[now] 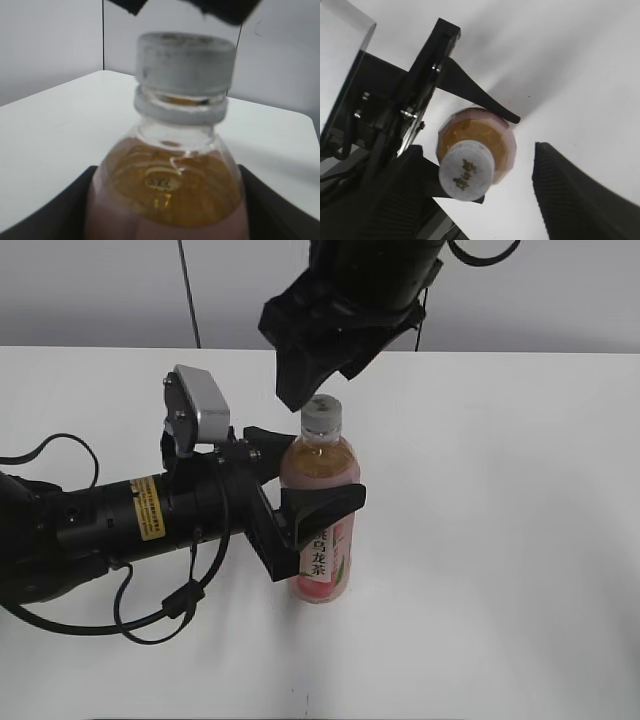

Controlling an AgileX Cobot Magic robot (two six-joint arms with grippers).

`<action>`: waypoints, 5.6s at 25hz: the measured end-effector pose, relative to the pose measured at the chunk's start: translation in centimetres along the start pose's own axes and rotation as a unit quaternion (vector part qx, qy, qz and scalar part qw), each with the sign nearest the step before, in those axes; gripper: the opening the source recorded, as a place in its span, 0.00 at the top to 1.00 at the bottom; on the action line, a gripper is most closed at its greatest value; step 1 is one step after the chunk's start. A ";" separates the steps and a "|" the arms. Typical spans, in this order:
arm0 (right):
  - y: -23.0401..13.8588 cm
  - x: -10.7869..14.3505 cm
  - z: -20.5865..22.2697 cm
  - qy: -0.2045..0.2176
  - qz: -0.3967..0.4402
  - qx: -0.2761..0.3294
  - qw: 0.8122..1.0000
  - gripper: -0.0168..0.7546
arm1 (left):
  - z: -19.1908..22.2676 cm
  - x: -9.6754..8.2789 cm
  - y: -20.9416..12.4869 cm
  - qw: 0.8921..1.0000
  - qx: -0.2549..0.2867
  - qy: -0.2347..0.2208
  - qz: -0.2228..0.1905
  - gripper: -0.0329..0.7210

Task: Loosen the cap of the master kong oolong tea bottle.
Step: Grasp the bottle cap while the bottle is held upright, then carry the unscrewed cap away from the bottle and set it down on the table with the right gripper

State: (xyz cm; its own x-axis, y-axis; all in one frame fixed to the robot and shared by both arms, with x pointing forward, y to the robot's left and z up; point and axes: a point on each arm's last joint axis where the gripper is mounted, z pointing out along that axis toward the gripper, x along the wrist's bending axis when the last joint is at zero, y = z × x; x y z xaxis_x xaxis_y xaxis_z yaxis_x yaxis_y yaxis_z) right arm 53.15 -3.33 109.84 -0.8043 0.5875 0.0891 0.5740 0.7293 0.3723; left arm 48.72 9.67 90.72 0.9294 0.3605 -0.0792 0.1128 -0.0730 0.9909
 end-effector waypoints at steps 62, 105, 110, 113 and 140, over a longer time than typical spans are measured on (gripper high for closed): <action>-0.6 0.1 1.5 0.025 -0.514 0.011 0.858 0.62 | 0.0 0.0 0.0 1.000 -0.001 0.001 0.000 0.34; -0.6 0.0 1.4 0.025 -0.863 0.004 0.504 0.62 | 0.0 0.0 0.0 1.000 -0.001 0.000 0.000 0.34; -0.5 -0.1 1.2 0.023 -0.867 0.004 0.497 0.62 | 0.0 0.0 0.0 1.000 -0.001 0.001 0.000 0.34; -0.5 -0.1 1.2 0.023 -0.868 0.006 0.496 0.62 | 0.0 0.0 0.0 1.000 -0.001 0.001 -0.001 0.34; -0.6 -0.1 -1.5 -0.024 -0.773 0.018 0.634 0.63 | 0.0 0.0 0.0 1.000 -0.001 -0.001 0.000 0.34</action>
State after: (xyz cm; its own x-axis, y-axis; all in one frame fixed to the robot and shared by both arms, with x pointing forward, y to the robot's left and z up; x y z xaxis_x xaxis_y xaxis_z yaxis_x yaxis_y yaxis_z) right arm 52.63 -4.36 111.02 -0.4050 -0.8290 -0.3856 -0.8902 0.4538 -0.0406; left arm 48.70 9.66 90.73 0.9302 0.3584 -0.0789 0.1118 -0.0720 0.9911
